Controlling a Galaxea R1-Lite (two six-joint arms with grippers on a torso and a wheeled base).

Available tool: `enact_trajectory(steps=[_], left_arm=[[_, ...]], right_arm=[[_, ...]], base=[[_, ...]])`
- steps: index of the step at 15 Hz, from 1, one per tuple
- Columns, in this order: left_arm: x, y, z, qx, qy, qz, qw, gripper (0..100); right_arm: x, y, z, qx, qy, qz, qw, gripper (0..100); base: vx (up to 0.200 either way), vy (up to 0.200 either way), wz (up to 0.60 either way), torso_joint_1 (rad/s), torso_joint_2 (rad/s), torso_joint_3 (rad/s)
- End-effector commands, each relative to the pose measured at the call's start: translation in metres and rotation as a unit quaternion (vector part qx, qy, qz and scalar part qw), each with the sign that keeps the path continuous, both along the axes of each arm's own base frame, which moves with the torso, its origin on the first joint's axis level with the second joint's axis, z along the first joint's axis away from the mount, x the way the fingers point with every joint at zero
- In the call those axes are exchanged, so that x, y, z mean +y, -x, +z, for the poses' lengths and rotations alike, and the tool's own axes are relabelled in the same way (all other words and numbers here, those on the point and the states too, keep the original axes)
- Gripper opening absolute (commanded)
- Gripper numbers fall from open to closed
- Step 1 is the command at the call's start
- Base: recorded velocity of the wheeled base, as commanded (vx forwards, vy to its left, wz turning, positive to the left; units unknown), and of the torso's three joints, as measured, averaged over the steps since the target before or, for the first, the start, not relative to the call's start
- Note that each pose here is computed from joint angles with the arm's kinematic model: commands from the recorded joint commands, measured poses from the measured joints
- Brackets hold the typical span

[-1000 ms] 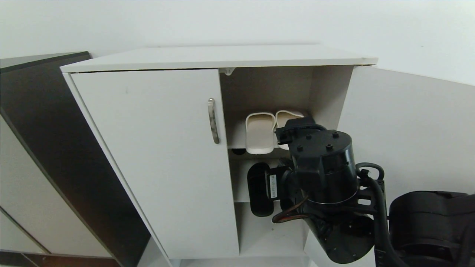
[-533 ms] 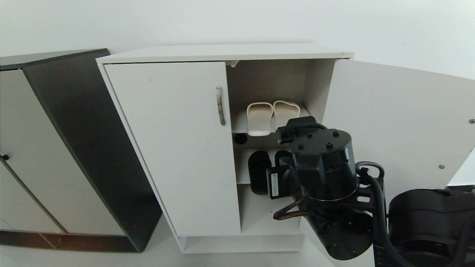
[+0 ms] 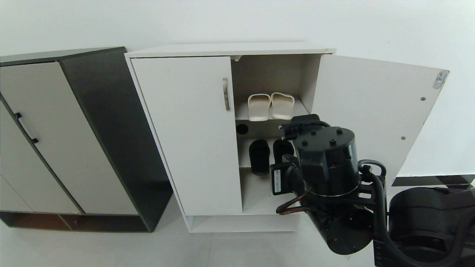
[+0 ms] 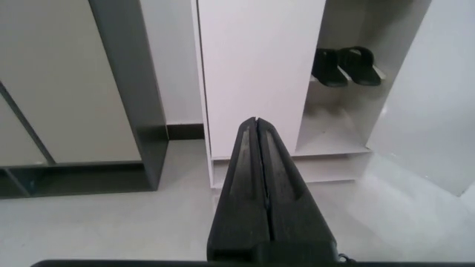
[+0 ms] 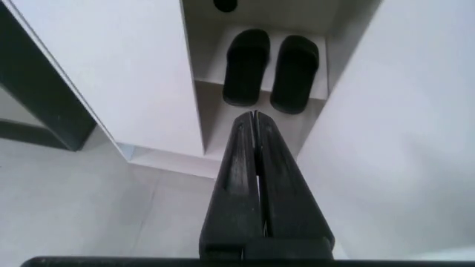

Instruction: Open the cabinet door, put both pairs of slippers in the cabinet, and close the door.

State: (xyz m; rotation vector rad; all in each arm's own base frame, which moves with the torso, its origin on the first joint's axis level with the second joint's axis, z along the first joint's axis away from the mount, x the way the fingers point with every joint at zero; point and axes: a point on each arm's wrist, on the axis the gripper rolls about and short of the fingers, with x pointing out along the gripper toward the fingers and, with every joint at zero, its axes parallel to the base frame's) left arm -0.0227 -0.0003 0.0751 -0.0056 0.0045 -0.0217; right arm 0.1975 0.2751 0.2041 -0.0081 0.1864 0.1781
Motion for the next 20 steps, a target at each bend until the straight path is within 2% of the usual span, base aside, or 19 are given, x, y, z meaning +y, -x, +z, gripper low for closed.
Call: enact_trajectory(steps=[1,18,20], left_arm=[[0.0000,-0.0001,0.0001,0.000,0.000,0.000,1.0000,0],[0.0000,-0.0001,0.0001,0.000,0.001,0.000,1.0000,0],[0.0000,-0.0001,0.0001,0.000,0.000,0.000,1.0000,0]], right_arm=[[-0.0025,-0.0022,-0.0040,0.001,0.008,-0.003,1.000,0],[-0.0027,-0.0070,-0.0102,0.006,0.017,-0.007,1.000,0],[-0.0030,-0.0080,-0.0107,0.006,0.017,-0.008,1.000,0]], base=[[0.000,0.000,0.00,0.000,0.00,0.000],[0.000,0.000,0.00,0.000,0.00,0.000],[0.000,0.000,0.00,0.000,-0.20,-0.205]])
